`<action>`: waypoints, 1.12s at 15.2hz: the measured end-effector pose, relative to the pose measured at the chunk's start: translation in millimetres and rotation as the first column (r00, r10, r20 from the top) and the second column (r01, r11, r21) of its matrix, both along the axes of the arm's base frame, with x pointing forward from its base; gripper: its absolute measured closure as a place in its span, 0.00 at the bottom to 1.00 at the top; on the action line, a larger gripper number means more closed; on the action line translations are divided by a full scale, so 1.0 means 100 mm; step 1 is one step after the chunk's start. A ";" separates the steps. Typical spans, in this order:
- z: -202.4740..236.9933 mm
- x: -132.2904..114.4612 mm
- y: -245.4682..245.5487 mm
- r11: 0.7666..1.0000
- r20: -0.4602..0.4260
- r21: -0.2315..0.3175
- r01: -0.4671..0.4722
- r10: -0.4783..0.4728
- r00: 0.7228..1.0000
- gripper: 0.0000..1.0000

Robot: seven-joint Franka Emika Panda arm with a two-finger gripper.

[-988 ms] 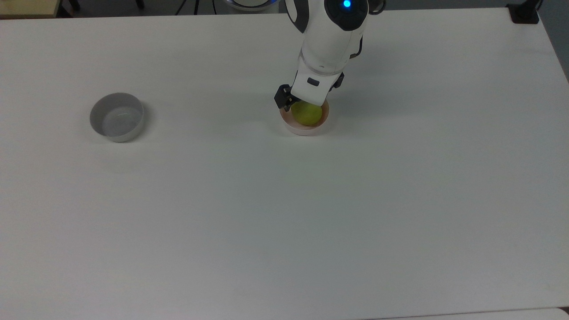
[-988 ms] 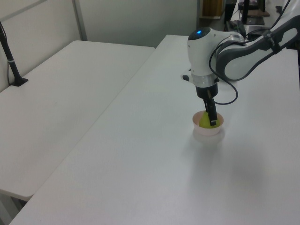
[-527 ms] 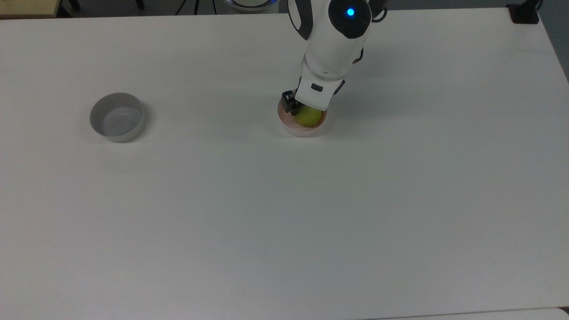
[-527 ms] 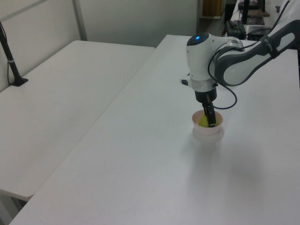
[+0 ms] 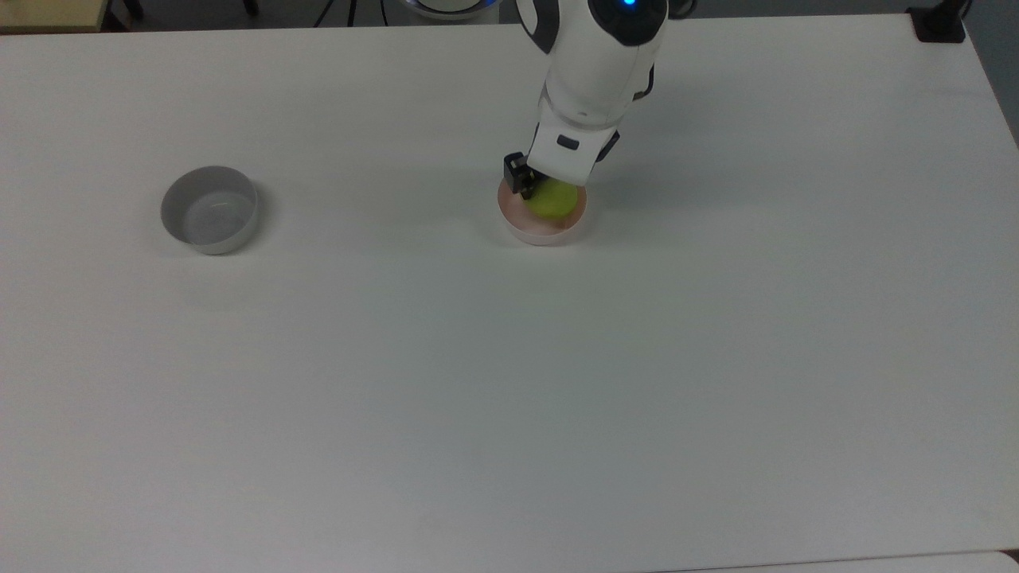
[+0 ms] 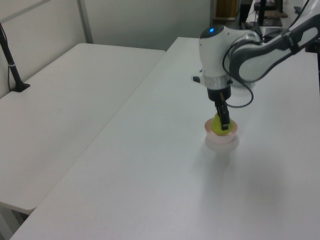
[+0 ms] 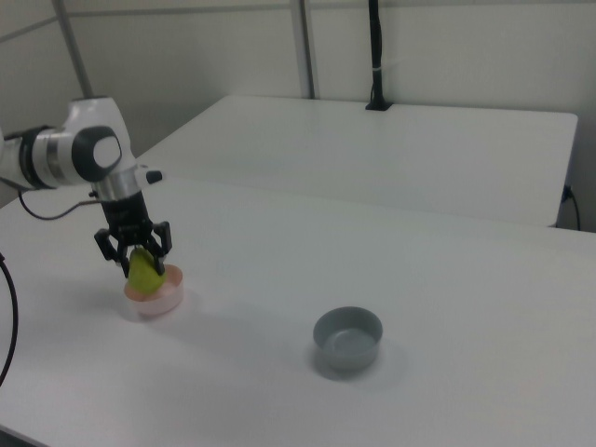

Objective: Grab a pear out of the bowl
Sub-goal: 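Lift the pear up out of the pink bowl, then carry the pear beside the pink bowl and lower it to the table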

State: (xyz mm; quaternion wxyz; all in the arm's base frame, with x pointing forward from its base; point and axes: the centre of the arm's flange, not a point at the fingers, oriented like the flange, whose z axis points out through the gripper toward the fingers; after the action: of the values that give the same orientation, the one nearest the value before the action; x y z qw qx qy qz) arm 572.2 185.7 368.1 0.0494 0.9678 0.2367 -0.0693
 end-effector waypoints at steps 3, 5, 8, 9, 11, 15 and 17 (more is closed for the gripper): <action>0.79 0.02 -0.20 0.998 0.013 0.052 0.031 -0.031 0.999 0.33; 1.21 0.00 -0.43 0.995 0.044 0.075 0.059 -0.063 0.997 0.33; 1.43 -0.04 -0.66 0.992 0.059 0.087 0.091 -0.096 0.994 0.33; 1.44 -0.02 -0.76 0.990 0.061 0.089 0.106 -0.112 0.992 0.33; 1.43 0.02 -1.01 0.985 0.059 0.092 0.145 -0.151 0.987 0.33; 1.45 0.08 -1.89 0.973 0.059 0.099 0.207 -0.213 0.975 0.33; 1.47 0.08 -2.17 0.971 0.062 0.102 0.217 -0.224 0.973 0.33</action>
State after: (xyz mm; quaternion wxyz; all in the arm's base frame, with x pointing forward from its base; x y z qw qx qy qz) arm 579.8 -31.1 515.1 0.0042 0.9913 0.1288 -0.0280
